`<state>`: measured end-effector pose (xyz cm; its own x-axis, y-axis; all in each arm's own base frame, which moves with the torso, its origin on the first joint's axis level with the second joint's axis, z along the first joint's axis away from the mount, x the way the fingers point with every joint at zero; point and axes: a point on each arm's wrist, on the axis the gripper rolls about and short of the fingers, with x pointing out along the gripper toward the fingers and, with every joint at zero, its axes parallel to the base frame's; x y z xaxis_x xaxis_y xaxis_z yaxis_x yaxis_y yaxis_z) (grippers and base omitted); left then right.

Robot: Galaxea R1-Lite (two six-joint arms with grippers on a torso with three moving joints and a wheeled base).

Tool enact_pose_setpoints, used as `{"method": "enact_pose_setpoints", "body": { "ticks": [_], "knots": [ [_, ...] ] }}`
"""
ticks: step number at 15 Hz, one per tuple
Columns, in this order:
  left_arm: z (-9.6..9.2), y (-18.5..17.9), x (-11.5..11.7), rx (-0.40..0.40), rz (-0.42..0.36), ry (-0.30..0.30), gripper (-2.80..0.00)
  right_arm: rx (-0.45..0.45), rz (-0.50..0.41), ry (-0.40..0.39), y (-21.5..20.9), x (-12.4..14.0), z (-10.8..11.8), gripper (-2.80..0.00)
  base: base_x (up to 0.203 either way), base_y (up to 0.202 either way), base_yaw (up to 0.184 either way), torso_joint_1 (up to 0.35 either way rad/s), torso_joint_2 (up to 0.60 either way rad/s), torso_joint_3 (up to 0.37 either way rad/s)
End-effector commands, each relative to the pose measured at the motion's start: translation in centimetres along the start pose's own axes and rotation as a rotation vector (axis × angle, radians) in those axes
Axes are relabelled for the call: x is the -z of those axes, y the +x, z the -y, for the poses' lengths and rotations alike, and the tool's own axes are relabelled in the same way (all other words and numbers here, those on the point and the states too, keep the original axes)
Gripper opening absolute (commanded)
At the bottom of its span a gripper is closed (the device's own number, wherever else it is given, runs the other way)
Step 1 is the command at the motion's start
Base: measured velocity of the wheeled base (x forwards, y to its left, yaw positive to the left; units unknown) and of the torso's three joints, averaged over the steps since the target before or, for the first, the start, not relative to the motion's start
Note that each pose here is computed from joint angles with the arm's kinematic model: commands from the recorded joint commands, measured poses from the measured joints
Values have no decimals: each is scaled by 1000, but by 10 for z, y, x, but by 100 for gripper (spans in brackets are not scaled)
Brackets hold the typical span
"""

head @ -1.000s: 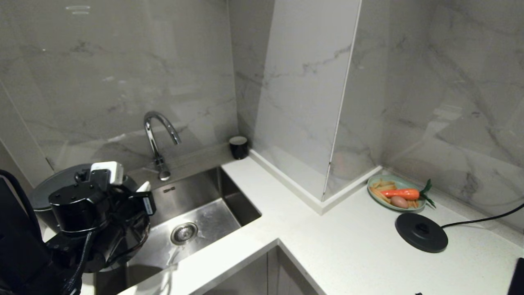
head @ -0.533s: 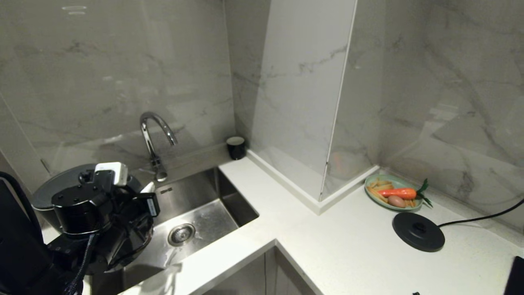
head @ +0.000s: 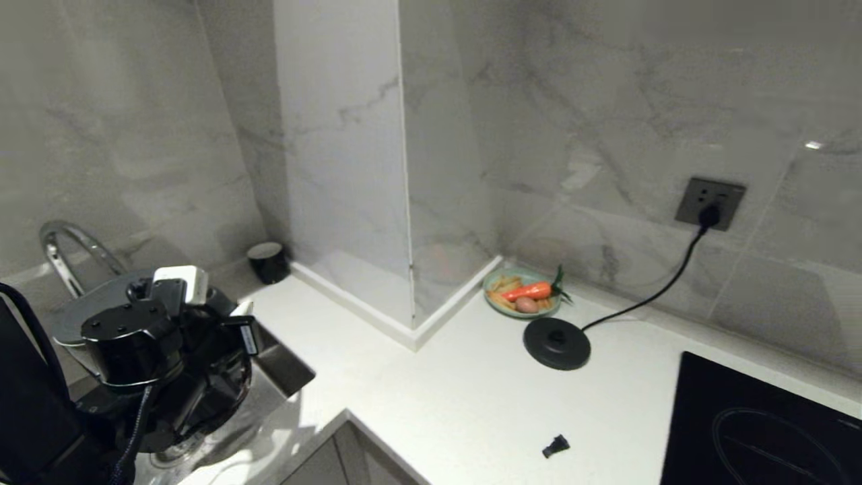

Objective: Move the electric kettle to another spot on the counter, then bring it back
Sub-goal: Place it on the power base

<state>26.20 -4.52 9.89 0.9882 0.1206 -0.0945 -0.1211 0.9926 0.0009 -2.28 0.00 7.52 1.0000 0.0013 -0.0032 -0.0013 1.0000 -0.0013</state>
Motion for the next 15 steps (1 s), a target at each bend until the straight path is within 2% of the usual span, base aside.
{"method": "enact_pose_setpoints", "body": {
  "ticks": [1,6,9,15],
  "knots": [
    [-1,-2,-3,-2,13,-5,-280,0,-1,0,0,0,0,-280,2,9,-173,0,10,2],
    [-3,-16,7,9,-29,3,-280,0,-1,0,0,0,0,-280,2,7,-175,2,8,5],
    [-7,-41,19,29,-102,1,-280,0,-1,0,0,0,0,-280,2,9,-175,-1,3,7],
    [-7,-46,13,39,-76,-22,-280,0,-1,0,0,0,0,-280,2,9,-174,-3,7,4]
  ]
}}
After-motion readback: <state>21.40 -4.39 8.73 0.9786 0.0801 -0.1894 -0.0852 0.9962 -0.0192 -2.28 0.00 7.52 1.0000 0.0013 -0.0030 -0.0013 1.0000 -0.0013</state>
